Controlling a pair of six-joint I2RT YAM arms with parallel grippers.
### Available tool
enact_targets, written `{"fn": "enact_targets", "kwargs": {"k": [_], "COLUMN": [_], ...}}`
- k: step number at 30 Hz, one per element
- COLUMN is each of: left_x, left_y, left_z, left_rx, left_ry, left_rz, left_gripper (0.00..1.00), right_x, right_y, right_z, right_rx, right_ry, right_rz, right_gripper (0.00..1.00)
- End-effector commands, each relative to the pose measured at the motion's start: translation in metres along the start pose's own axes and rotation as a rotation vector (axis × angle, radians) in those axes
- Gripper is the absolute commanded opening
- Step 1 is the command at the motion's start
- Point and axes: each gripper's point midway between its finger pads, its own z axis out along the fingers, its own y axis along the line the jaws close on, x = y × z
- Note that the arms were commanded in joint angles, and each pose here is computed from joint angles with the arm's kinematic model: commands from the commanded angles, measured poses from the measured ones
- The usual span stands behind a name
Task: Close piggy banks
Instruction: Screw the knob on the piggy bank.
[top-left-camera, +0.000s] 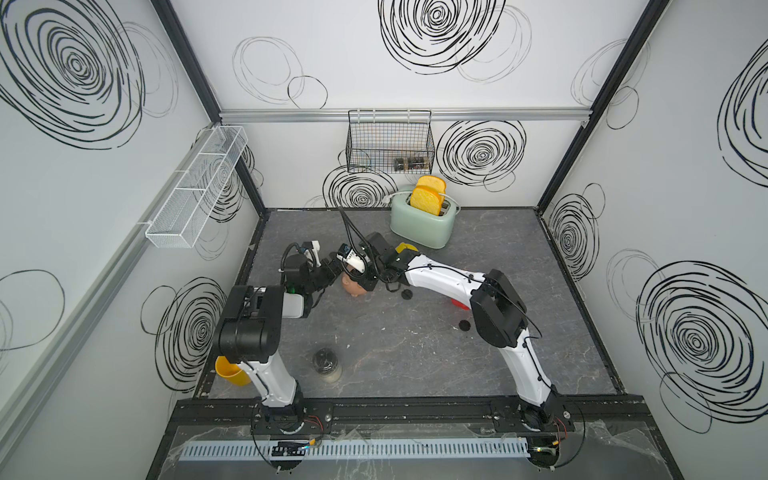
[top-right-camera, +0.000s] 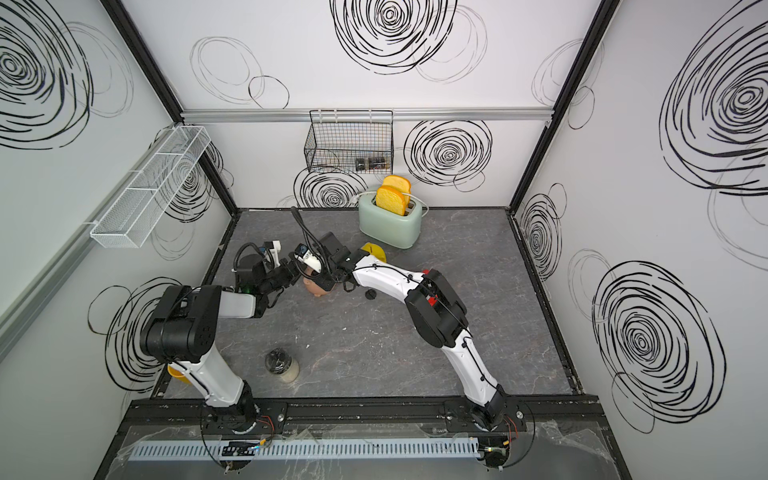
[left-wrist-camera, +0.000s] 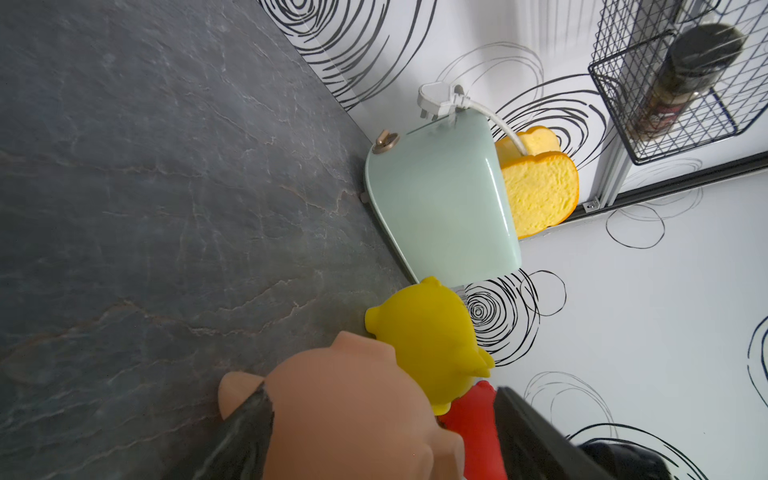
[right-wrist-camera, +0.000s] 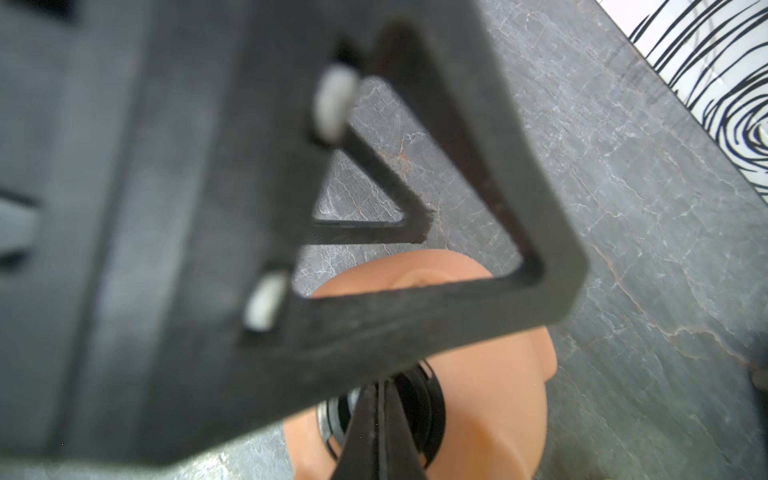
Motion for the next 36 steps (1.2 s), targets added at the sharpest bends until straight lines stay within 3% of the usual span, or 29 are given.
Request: {"fn": "enact_targets", "kwargs": {"k": [1,28,36], "left_x": [0.003,0.027,0.032], "left_y": [-0.005,0.032,0.037], "left_z": [0.008,0.019,0.016], "left_rx": [0.026,-0.139,-0.148], "left_ry": [0.028,0.126,0.129], "left_rz": [0.031,0.081,0.072], "left_gripper": [0.87,0.77,0.75], "right_x": [0.051,0.046,0.040], "right_y": [0.009,-0.002,-0.012], "right_z": [0.006,0.004,0.006], "right_rx": [-0.043,-0.009,0.044], "right_ry": [0.163,0.179,0.186], "right_rz": [0.001,0.013,0.099], "right_gripper": [0.00,0.00,0.00]}}
